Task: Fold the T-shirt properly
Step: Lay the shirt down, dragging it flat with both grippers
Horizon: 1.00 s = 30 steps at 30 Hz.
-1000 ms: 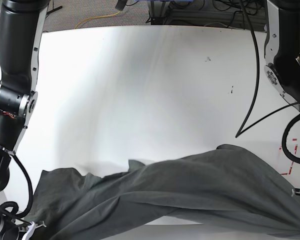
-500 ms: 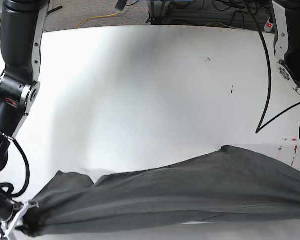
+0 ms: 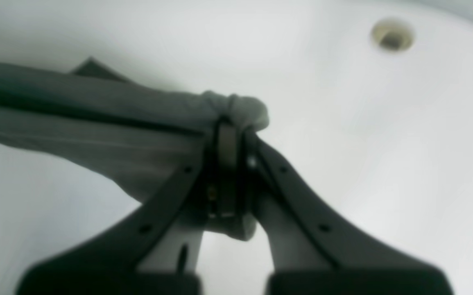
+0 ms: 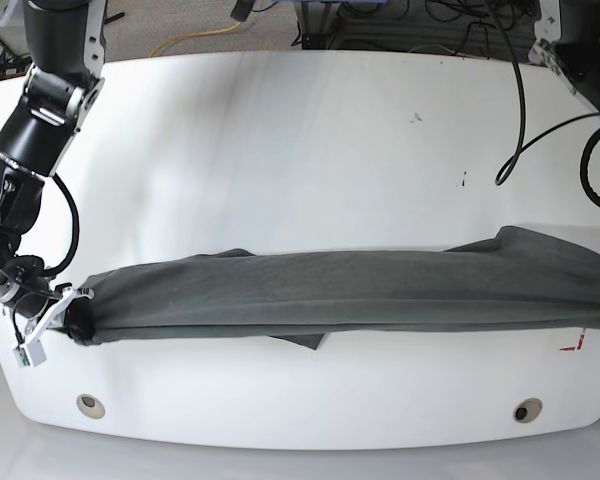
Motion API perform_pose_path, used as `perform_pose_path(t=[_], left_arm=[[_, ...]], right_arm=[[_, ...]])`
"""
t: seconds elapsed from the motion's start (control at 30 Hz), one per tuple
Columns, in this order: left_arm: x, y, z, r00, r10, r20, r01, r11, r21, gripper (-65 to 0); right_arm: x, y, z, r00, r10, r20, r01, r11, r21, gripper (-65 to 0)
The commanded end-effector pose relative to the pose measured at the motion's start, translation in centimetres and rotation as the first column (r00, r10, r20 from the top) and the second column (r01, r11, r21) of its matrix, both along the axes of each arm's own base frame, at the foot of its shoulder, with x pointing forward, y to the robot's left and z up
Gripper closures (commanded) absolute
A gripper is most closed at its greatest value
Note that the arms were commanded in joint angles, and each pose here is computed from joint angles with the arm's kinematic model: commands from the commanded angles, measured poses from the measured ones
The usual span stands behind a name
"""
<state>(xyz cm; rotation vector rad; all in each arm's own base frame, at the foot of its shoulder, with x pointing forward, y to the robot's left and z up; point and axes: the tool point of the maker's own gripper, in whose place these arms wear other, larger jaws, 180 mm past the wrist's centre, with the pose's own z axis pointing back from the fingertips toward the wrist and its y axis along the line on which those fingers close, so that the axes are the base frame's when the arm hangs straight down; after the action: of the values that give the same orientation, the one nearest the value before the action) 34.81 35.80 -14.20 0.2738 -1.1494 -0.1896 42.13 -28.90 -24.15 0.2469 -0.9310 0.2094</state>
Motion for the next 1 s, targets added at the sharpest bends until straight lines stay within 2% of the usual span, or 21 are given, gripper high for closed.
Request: perform_pose_path(t=[0.0,0.13,0.37,0.6,0.77,0.97], left_arm=[[-1.1,0.7,1.1,0.999,0.015,0.034,-0.016,0.999,0.042,-0.3],[-3.2,1.1,-2.2,0.998,0.011,-0.055,-0.008,0.998,0.055,-0.3],[-7.7,2.4,-7.0,0.977,0.043,-0.211,-0.028,0.997,0.071,-0.3],[-11.1,3.7,-9.4,0.949,0.088,-0.303,-0.066,0.994,0.081,-0.3],[-13.3,4.9,-10.3,0.928,0.130,-0.349,-0.104,0.990,0.090,-0.3],[-14.9,5.1,-11.5,0.905,0.134,-0.404,-0.102,0.990,0.098,-0.3]], right_arm=[[-0.6,-0.2,1.2,0.998,0.001,0.062,-0.002,1.000,0.021,0.0],[-3.4,0.9,-1.8,1.000,0.023,0.007,-0.024,0.998,0.055,0.0],[-8.8,1.2,-6.4,0.996,0.000,-0.092,0.011,0.992,0.122,0.0],[-12.7,2.0,-9.6,0.981,0.026,-0.192,0.008,0.985,0.175,0.0],[-14.7,2.0,-11.3,0.969,0.027,-0.248,0.018,0.984,0.175,0.0],[-16.7,2.3,-12.6,0.955,0.035,-0.294,0.022,0.982,0.188,0.0]])
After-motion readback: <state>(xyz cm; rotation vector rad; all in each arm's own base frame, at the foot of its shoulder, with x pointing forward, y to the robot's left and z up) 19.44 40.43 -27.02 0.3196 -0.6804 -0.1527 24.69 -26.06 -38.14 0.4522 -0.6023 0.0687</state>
